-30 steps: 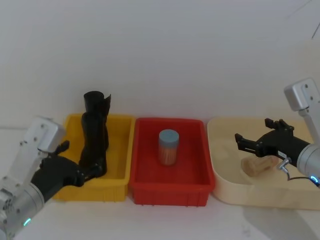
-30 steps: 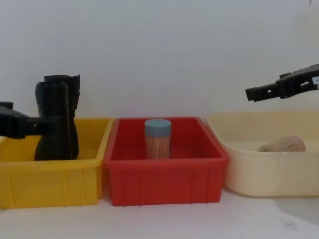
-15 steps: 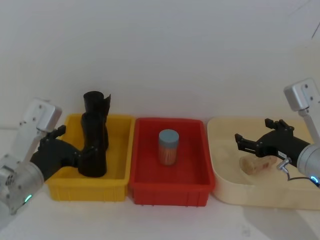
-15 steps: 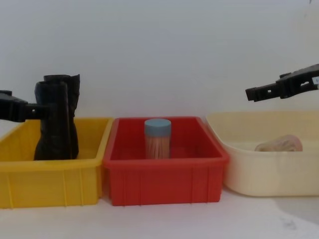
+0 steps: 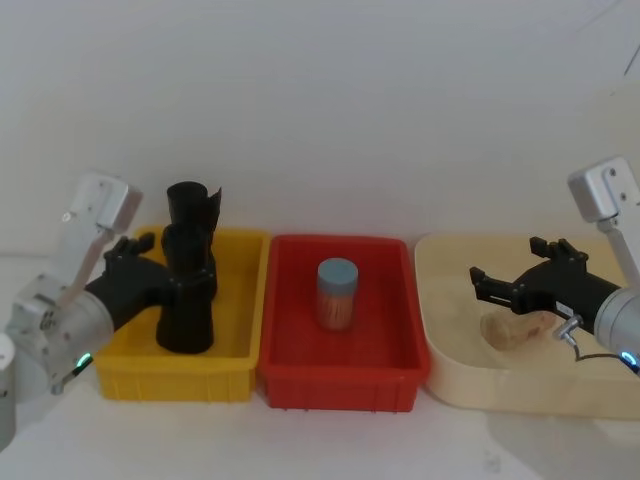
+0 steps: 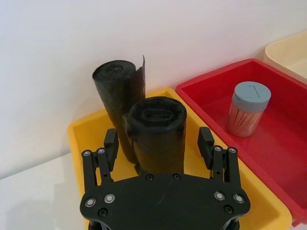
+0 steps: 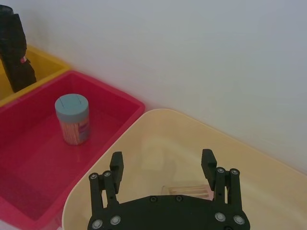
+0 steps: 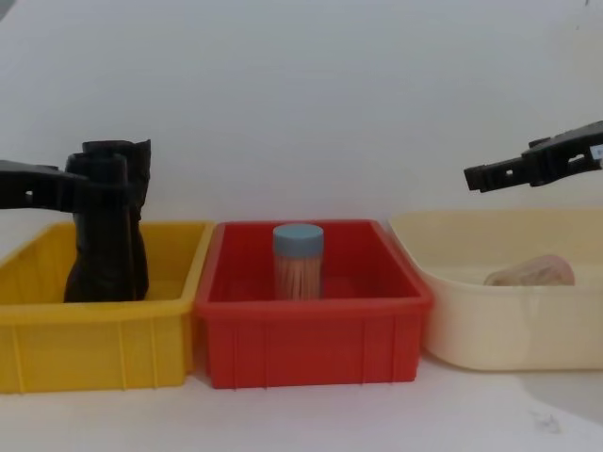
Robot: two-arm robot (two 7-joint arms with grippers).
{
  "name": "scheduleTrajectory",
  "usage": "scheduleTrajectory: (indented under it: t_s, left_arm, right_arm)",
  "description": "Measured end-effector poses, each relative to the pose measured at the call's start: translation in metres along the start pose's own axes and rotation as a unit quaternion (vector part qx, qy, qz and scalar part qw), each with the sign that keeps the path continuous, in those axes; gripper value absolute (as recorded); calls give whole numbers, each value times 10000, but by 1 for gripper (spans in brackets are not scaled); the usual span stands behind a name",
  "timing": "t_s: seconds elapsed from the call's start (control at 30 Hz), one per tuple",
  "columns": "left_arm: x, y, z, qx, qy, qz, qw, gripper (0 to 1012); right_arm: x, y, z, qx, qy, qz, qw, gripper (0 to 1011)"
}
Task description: Pick up the garbage bag with the one hand and transfer it to the other hand.
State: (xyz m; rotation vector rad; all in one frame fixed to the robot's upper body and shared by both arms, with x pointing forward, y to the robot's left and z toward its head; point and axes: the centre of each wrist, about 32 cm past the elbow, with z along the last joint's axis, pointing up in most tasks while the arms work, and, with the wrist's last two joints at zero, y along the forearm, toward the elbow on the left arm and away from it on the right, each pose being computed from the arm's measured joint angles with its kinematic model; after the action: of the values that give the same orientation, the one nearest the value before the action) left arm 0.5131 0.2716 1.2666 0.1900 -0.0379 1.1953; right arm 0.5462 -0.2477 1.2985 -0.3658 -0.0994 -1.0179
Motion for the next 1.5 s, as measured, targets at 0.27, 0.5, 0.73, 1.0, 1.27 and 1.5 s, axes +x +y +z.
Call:
scheduleTrajectory:
  t_s: [0.27,0.5,0.73,1.0,1.27,1.5]
  left_arm:
    - [0,-167,24,132,108,-141,9998,1000]
    - [-6,-269,41,215,168,-234,9994,867]
    - [-11,-315,51,249,195,-279,9991,668]
    - [-11,-334,60,260,190,-294,9990,528]
    - [-18,-340,147,73,92,-315,9994,475]
    - [-25,-364,344,-272,67,-414,9987,437]
  right_arm:
    - [0,0,0,0,0,0,10000,1001]
    - [0,0,0,0,0,0,10000,1001]
    - [0,0,0,0,0,0,10000,1001]
    - [0,0,0,0,0,0,10000,1001]
    - [0,0,0,0,0,0,10000,1001]
    - [0,0,0,0,0,0,10000,1001]
